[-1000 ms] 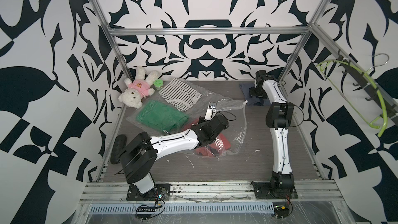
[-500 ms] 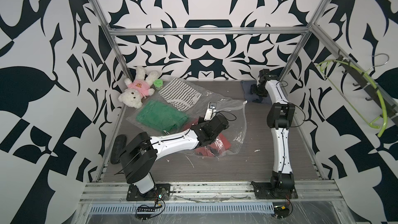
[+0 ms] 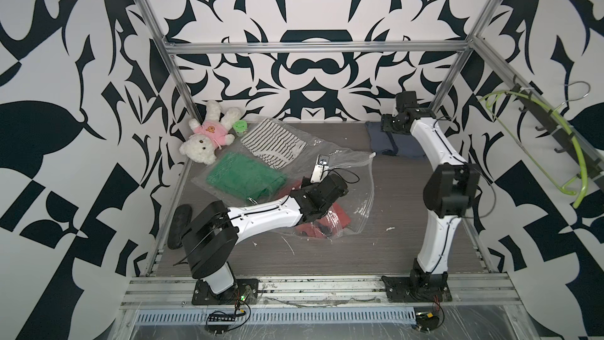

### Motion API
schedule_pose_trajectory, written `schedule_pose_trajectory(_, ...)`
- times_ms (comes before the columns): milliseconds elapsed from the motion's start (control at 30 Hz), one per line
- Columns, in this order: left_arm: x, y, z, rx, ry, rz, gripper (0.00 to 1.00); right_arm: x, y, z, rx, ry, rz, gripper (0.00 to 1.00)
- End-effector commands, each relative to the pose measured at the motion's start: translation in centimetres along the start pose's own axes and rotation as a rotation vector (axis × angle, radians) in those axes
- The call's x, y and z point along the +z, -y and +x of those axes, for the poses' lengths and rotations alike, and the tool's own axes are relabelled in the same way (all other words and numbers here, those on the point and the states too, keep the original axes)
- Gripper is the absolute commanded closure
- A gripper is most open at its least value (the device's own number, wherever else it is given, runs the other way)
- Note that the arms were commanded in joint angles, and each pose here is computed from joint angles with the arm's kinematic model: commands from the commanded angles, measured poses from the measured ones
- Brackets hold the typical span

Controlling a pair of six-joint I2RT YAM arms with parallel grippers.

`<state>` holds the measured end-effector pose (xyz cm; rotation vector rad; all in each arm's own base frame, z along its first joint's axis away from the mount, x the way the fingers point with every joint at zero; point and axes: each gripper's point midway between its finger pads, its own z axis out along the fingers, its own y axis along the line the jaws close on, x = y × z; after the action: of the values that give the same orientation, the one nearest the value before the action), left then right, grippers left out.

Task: Take the tank top out of the vacuum bag
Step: Move the tank top to the corner of the board, then take out the tank top from the vacuum bag.

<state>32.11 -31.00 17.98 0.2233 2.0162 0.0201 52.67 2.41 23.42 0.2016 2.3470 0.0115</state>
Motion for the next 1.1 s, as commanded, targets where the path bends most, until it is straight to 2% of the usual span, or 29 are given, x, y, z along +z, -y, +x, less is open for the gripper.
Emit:
schedule_pose_trajectory(0, 0.1, 1.0, -1.1, 0.003, 0.016, 0.030, 0.95, -4.1, -1.8, 1.6, 0.061, 0.090, -0.041, 0.27)
schedule_pose_trajectory(67, 0.1, 1.2, -1.3, 0.014, 0.025, 0.039, 0.95, -6.1, -2.7, 4.8, 0.084, 0.109, -0.055, 0.27)
schedule_pose_trajectory(233, 0.2, 2.0, -1.4, 0.023, 0.038, 0.086, 0.95, -10.0, -6.8, 13.1, 0.146, 0.087, -0.279, 0.28)
schedule_pose_trajectory(367, 0.5, 3.1, -1.3, 0.034, 0.043, 0.129, 0.98, -12.2, -6.8, 17.3, 0.126, 0.048, -0.305, 0.28)
schedule_pose_trajectory(500, 0.5, 4.0, -1.1, 0.024, 0.047, 0.179, 1.00, -12.6, -9.3, 22.0, 0.206, -0.114, -0.496, 0.29)
schedule_pose_trajectory(600, 0.4, 4.3, -1.0, 0.025, 0.055, 0.202, 1.00, -11.8, -10.9, 25.7, 0.259, -0.262, -0.562, 0.29)
schedule_pose_trajectory(700, 0.4, 4.6, -0.6, 0.037, 0.045, 0.216, 1.00, -11.2, -12.0, 28.4, 0.241, -0.327, -0.571, 0.29)
schedule_pose_trajectory(933, -0.2, 5.2, -0.3, 0.051, 0.054, 0.238, 1.00, -10.5, -13.2, 32.0, 0.233, -0.464, -0.558, 0.28)
schedule_pose_trajectory(1067, 0.0, 5.1, -0.3, 0.057, 0.054, 0.226, 1.00, -9.9, -11.9, 33.7, 0.256, -0.515, -0.470, 0.28)
